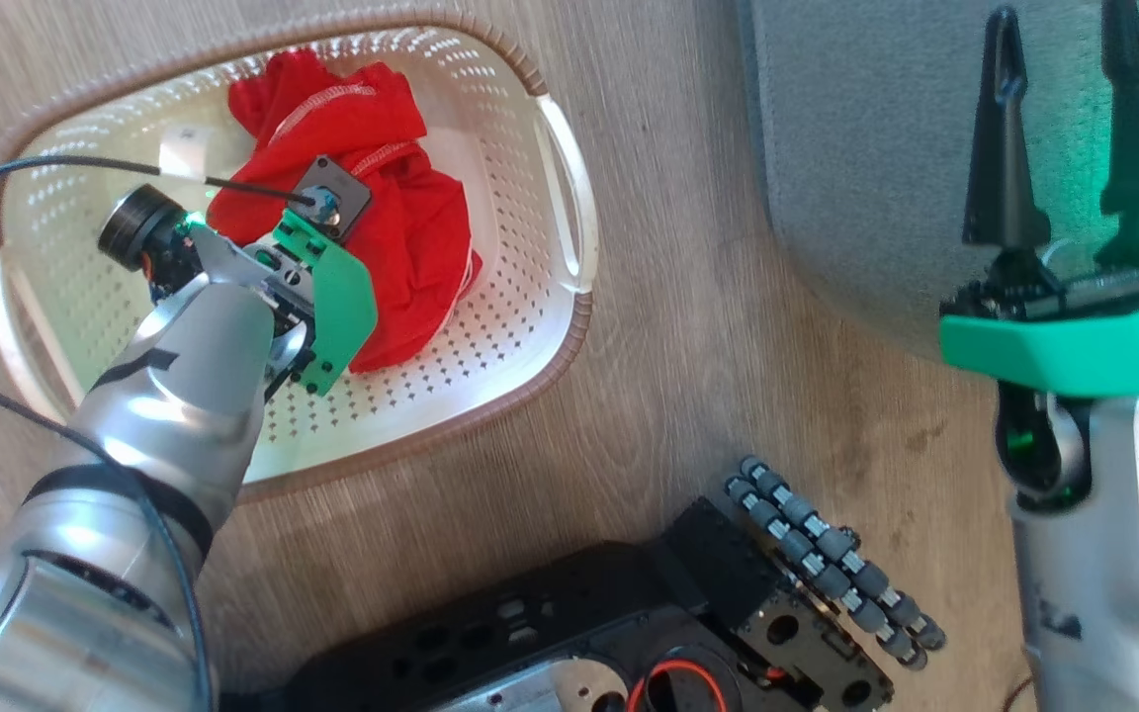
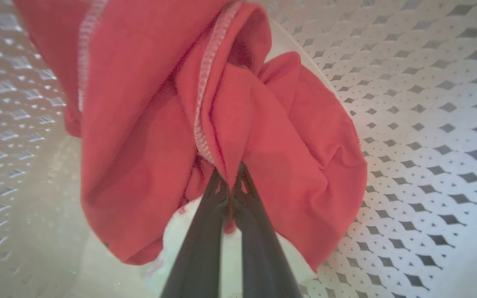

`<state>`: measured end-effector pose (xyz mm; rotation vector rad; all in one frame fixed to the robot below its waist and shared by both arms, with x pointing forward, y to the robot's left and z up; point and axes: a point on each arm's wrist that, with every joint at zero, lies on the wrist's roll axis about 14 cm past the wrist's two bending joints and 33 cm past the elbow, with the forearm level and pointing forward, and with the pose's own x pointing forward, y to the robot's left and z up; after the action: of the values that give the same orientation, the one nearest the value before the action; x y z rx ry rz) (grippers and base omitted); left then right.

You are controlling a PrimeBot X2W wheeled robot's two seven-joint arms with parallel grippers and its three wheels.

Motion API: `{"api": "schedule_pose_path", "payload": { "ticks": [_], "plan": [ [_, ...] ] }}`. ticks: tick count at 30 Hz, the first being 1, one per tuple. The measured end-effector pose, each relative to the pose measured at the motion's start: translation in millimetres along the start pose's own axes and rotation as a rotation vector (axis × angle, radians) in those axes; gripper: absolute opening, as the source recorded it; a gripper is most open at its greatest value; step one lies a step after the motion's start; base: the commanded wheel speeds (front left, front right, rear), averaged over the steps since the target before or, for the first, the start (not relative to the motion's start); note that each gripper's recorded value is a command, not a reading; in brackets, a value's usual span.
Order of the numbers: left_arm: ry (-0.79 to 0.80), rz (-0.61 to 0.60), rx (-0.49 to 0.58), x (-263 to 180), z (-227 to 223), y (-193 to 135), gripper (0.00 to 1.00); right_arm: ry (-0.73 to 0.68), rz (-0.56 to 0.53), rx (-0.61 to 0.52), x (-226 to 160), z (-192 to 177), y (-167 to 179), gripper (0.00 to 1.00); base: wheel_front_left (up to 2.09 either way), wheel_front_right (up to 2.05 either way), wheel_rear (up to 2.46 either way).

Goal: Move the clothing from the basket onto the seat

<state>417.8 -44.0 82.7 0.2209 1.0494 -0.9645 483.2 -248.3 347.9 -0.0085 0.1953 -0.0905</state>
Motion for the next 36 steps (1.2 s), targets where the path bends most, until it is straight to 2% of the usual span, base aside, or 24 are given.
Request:
{"api": "schedule_pose_path", "payload": {
  "ticks": [10, 18, 21, 29, 36],
  "plan": [
    [-0.098, 0.049, -0.055, -52, 15, -13, 0.0, -0.087, 0.017, 0.013, 2, 43, 6, 1.0, 0.0, 0.0, 0.0],
    [-0.265, 0.158, -0.07, -115, 60, -5, 0.0, -0.192, 0.031, 0.029, -10, 93, 13, 1.0, 0.0, 0.0, 0.0],
    [-0.313, 0.191, -0.093, -133, 71, -4, 0.0, -0.206, 0.038, 0.042, -16, 101, 16, 1.0, 0.0, 0.0, 0.0],
    [-0.574, 0.307, -0.11, -209, 126, -10, 0.0, -0.258, 0.066, 0.077, -45, 130, 27, 1.0, 0.0, 0.0, 0.0],
    [-0.817, 0.441, -0.092, -293, 162, -10, 0.0, -0.291, 0.097, 0.103, -74, 146, 38, 1.0, 0.0, 0.0, 0.0]
  ]
}}
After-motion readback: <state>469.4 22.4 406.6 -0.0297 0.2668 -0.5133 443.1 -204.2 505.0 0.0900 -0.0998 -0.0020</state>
